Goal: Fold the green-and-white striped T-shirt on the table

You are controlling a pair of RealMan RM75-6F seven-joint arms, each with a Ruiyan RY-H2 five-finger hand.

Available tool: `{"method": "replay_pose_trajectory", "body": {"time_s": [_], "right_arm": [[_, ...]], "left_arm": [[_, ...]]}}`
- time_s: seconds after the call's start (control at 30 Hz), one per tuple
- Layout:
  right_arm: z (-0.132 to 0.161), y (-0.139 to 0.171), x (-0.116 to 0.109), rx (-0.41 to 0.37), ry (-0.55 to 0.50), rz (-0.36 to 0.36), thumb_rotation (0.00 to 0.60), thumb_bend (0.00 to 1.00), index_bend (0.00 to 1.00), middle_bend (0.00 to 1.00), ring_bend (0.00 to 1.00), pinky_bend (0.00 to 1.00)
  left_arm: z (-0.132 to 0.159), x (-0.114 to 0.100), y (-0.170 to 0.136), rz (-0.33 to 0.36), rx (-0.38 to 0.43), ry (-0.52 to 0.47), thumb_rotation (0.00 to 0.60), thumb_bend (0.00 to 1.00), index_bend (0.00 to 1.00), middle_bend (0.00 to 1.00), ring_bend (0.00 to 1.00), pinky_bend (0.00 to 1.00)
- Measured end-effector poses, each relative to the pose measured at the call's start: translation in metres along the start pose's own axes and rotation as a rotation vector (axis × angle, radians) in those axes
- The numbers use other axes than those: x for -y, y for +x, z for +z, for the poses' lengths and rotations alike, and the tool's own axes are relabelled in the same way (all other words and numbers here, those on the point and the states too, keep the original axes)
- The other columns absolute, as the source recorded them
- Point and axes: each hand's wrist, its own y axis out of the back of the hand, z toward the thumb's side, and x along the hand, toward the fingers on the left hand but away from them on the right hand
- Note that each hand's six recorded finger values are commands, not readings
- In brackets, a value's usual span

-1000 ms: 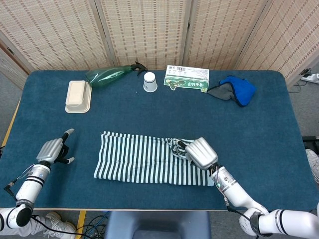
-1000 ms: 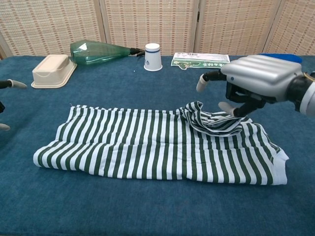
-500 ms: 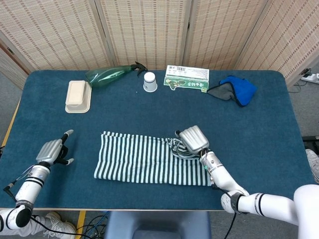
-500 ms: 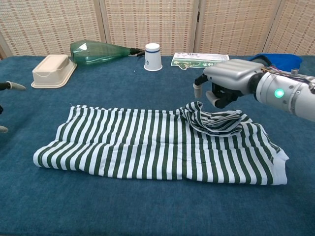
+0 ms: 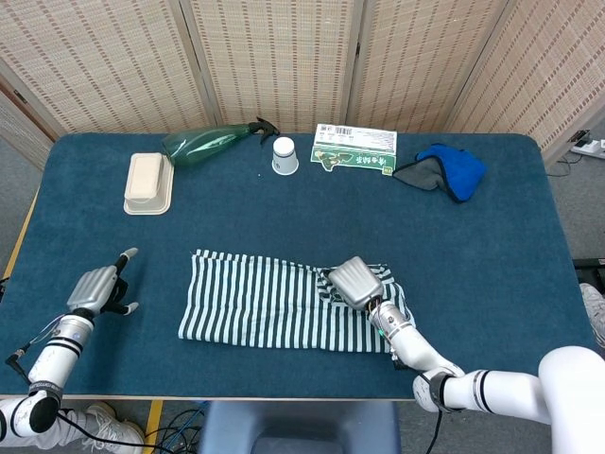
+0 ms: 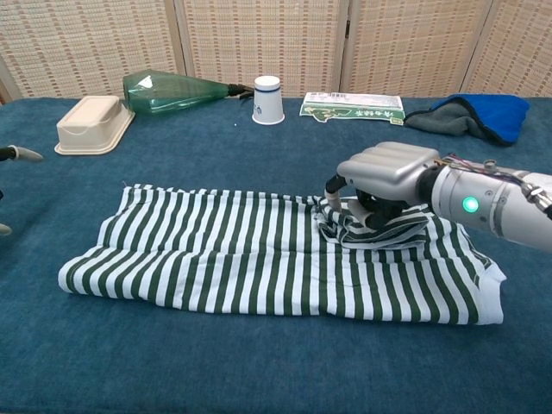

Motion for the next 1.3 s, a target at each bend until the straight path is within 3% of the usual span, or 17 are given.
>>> {"method": "replay_pose_trajectory", "body": {"time_s": [0.33,0.7,0.8,1.0,1.3], "right_arm": [[0.000,0.005,0.010,-0.004,-0.012,0.004,0.600,0.70,0.38,0.97,1.00,1.00],[-0.024,0.033,-0.022,0.027,-0.084,-0.124,0.600,0.64,0.38,0.97,1.00,1.00],[-0.035,0.045,-0.034,0.044,-0.096,-0.164,0.600,0.57,0.38,0.97,1.00,1.00],[-0.060,0.075,-0.051,0.090,-0.106,-0.224,0.600,0.41,0.38,0.97,1.00,1.00],[-0.085,0.120,-0.061,0.161,-0.126,-0.277,0.600,0.36,0.38,0.97,1.00,1.00]], "left_arm": [[0.001,0.002,0.001,-0.002,0.001,-0.002,0.600,0.25,0.00,0.89,0.84,1.00],[0.005,-0.004,0.001,0.033,0.035,0.036,0.600,0.25,0.00,0.89,0.83,1.00],[0.010,-0.006,0.001,0.050,0.071,0.074,0.600,0.25,0.02,0.88,0.83,0.98],[0.020,-0.007,0.005,0.085,0.178,0.197,0.600,0.25,0.17,0.87,0.81,0.96],[0.036,-0.005,0.022,0.166,0.372,0.425,0.600,0.25,0.32,0.87,0.81,0.95]]}}
